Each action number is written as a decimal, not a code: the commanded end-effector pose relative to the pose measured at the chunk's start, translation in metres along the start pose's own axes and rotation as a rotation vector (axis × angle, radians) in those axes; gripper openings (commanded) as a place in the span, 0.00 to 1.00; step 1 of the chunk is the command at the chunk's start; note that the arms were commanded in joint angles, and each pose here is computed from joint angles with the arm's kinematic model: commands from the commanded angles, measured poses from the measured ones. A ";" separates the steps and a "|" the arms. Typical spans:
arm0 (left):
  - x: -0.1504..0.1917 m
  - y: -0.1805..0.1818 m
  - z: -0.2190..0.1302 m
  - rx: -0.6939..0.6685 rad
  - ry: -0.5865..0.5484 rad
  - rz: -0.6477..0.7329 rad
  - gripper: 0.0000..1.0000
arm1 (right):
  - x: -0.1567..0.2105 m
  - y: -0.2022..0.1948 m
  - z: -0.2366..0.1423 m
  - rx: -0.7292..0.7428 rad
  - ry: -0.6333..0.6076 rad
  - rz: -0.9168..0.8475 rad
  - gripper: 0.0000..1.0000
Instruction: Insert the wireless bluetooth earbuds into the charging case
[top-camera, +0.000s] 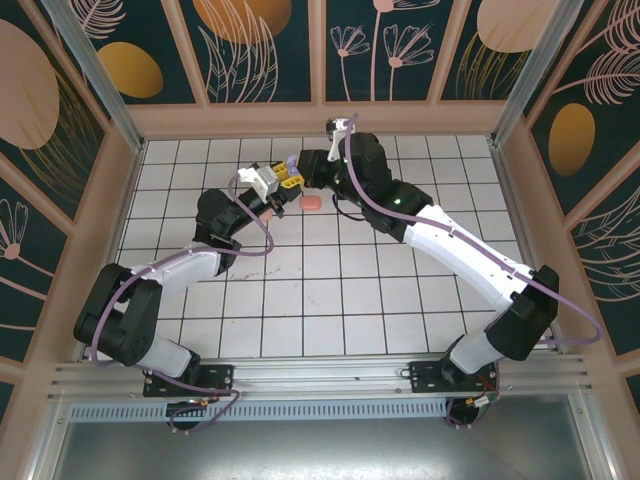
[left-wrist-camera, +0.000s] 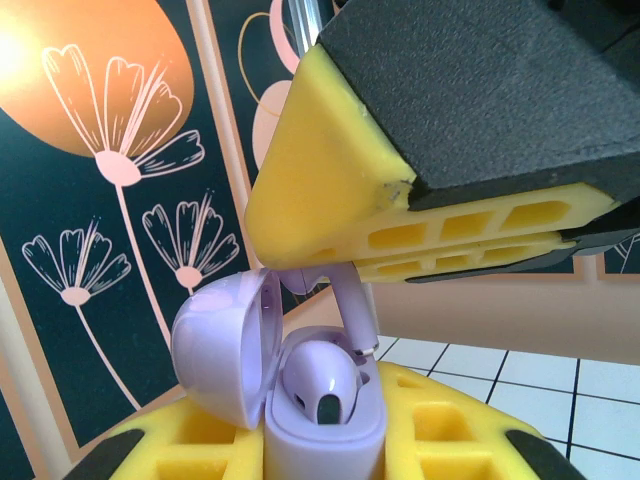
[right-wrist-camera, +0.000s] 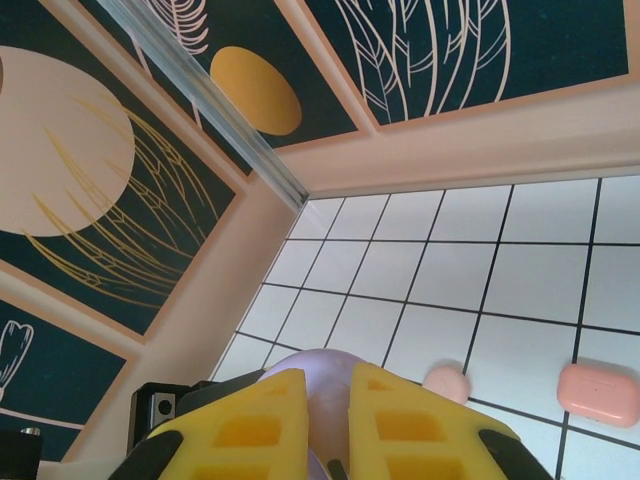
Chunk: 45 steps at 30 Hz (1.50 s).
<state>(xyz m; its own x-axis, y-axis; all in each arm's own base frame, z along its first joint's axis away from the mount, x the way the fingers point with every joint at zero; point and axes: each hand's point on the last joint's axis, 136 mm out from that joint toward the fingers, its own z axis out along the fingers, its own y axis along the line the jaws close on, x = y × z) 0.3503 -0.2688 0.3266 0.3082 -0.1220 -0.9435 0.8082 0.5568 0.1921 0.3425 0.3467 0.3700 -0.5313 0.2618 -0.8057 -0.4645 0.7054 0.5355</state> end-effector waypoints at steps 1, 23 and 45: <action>-0.024 -0.006 0.003 0.041 -0.077 0.035 0.00 | 0.008 0.000 0.012 0.001 0.003 0.025 0.13; -0.034 -0.004 0.001 0.021 -0.101 0.038 0.01 | 0.060 0.007 0.015 0.076 -0.007 -0.214 0.12; -0.019 -0.004 0.003 0.023 -0.063 0.012 0.01 | -0.043 0.039 -0.047 -0.105 -0.169 -0.022 0.51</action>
<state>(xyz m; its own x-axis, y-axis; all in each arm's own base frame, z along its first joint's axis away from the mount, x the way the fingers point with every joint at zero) 0.3496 -0.2691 0.3269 0.2912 -0.1380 -0.9466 0.8160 0.5523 0.1705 0.3277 0.3465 0.3829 -0.4253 0.2746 -0.8624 -0.4984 0.7244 0.4764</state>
